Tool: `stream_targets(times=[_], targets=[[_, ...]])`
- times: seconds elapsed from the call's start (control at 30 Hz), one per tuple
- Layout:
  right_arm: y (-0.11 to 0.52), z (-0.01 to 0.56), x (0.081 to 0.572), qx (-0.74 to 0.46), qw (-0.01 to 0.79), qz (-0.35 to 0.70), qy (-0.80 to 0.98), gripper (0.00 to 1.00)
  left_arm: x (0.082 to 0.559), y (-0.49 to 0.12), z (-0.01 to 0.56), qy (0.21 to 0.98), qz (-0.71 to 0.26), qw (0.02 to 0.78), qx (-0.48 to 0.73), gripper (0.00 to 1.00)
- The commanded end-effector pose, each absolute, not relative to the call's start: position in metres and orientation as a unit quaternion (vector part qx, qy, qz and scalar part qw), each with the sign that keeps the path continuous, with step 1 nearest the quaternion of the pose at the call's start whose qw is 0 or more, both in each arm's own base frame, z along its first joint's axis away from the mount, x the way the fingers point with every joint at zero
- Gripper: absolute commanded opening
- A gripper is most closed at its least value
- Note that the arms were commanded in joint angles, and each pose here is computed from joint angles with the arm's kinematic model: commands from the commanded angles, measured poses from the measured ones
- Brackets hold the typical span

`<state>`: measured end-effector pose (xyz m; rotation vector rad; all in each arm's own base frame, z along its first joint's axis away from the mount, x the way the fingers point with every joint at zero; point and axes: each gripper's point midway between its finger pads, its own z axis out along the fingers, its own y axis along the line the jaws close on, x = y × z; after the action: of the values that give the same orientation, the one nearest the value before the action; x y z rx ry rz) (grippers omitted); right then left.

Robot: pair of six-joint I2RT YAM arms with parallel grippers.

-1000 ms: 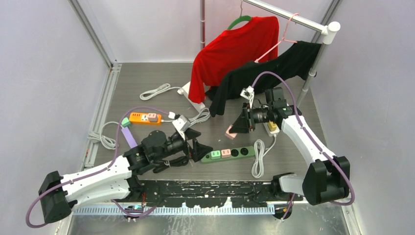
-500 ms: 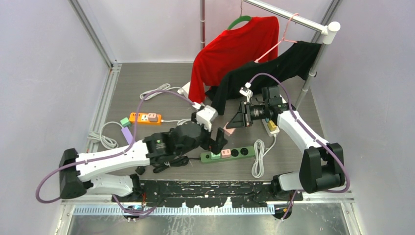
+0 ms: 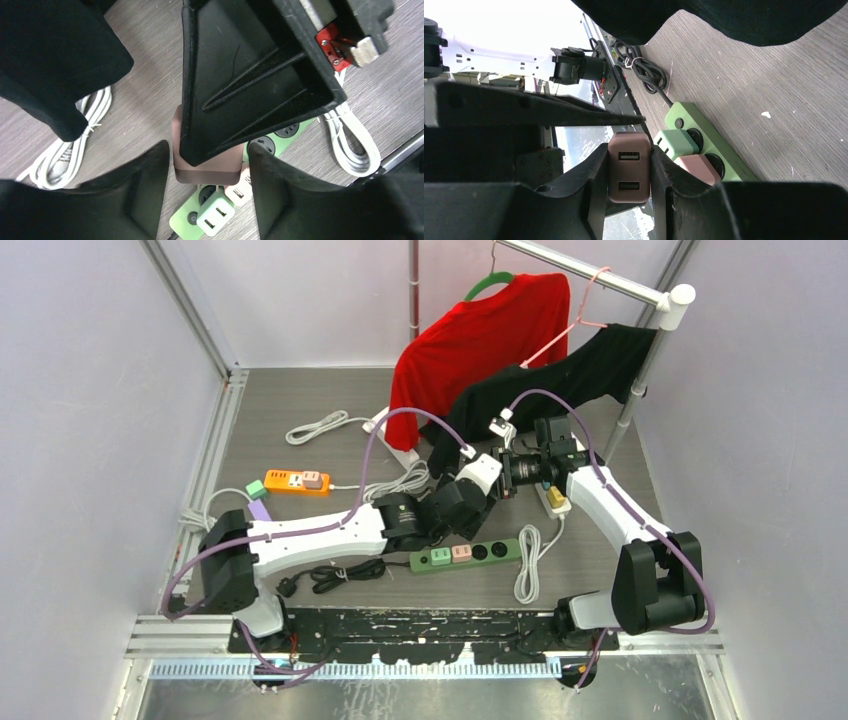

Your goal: Pull the plug off the socket

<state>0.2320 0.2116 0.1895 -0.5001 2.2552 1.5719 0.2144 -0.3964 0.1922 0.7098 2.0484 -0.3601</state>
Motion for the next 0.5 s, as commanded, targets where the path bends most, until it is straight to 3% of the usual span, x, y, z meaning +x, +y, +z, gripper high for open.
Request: stream_targets(times=[0.0,0.07,0.1,0.13,0.2,0.37,0.47], targets=[[0.214,0.209,0.241,-0.195,0.202,0.558,0.781,0.1,0.224,-0.398,0.207,0.824,-0.128,0.473,0.284,0.5],[0.214,0.209,0.24,-0.195,0.2,0.559,0.78,0.13,0.226,-0.398,0.204,0.825,-0.122,0.473,0.286,0.37],[0.214,0.209,0.24,-0.195,0.199,0.559,0.781,0.16,0.227,-0.397,0.204,0.825,-0.12,0.473,0.285,0.24],[0.214,0.209,0.239,-0.197,0.199,0.561,0.779,0.21,0.228,-0.395,0.204,0.826,-0.118,0.472,0.285,0.13],[0.214,0.21,0.237,-0.205,0.201,0.562,0.776,0.37,0.23,-0.389,0.205,0.827,-0.118,0.471,0.283,0.01],[0.21,0.21,0.234,-0.243,0.228,0.541,0.772,0.72,0.224,-0.365,0.199,0.828,-0.13,0.464,0.285,0.0],[0.207,0.21,0.235,-0.265,0.252,0.523,0.77,0.82,0.218,-0.338,0.181,0.844,-0.132,0.44,0.275,0.0]])
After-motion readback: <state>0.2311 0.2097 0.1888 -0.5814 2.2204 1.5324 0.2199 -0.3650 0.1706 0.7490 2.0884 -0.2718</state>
